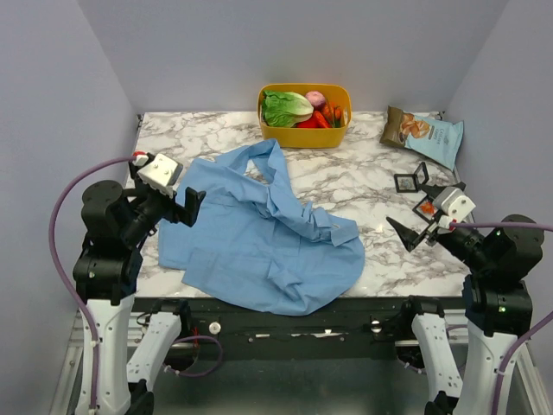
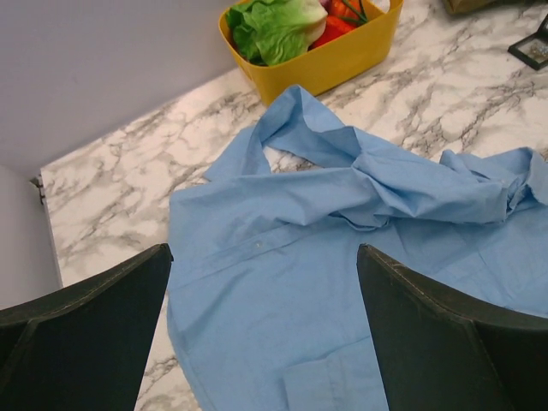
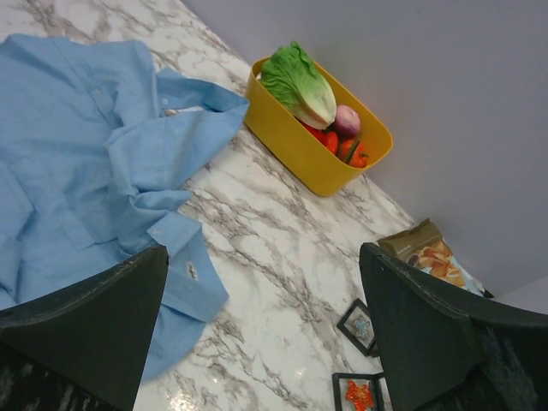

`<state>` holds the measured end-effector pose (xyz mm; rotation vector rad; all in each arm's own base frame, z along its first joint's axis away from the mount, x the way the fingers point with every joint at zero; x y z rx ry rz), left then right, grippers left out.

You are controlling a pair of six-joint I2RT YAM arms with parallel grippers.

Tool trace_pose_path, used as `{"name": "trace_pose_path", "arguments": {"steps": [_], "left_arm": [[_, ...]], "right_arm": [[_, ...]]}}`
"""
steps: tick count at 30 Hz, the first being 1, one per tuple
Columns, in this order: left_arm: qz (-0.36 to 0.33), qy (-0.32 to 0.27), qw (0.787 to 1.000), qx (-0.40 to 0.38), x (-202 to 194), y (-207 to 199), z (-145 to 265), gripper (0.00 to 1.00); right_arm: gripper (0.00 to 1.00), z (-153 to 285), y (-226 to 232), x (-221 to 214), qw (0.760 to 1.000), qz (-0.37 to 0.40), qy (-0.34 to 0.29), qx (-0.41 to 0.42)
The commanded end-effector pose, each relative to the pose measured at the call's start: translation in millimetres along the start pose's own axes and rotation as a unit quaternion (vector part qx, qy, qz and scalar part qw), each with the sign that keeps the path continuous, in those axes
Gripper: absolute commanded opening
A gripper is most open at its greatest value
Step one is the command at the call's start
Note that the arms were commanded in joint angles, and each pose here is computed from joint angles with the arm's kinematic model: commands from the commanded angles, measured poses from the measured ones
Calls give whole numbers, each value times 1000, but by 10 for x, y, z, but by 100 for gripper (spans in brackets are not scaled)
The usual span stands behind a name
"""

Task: Remove the brooch from the garment
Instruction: Reset both arms

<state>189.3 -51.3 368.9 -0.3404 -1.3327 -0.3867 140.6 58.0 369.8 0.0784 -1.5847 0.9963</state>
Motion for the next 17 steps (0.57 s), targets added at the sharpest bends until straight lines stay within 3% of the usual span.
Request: {"name": "trace_pose_path", "arguments": {"steps": [1, 17], "left_arm": [[7, 1, 1000, 6, -106, -19, 55, 99], [12, 11, 1000, -22, -254, -108, 67, 99]], "right_arm": [[100, 52, 180, -8, 998, -52, 1, 25], [100, 98, 337, -107, 998, -56, 4, 35]]}}
Point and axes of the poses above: each gripper's point midway between its finger pads, its own z axis back along the fingers, its own y axis along the line the jaws close on, x = y × z, the point moved 5 cm from there along z, back along the fingers, and after that the axes turned 9 degrees about z, right-handed, at the moved point
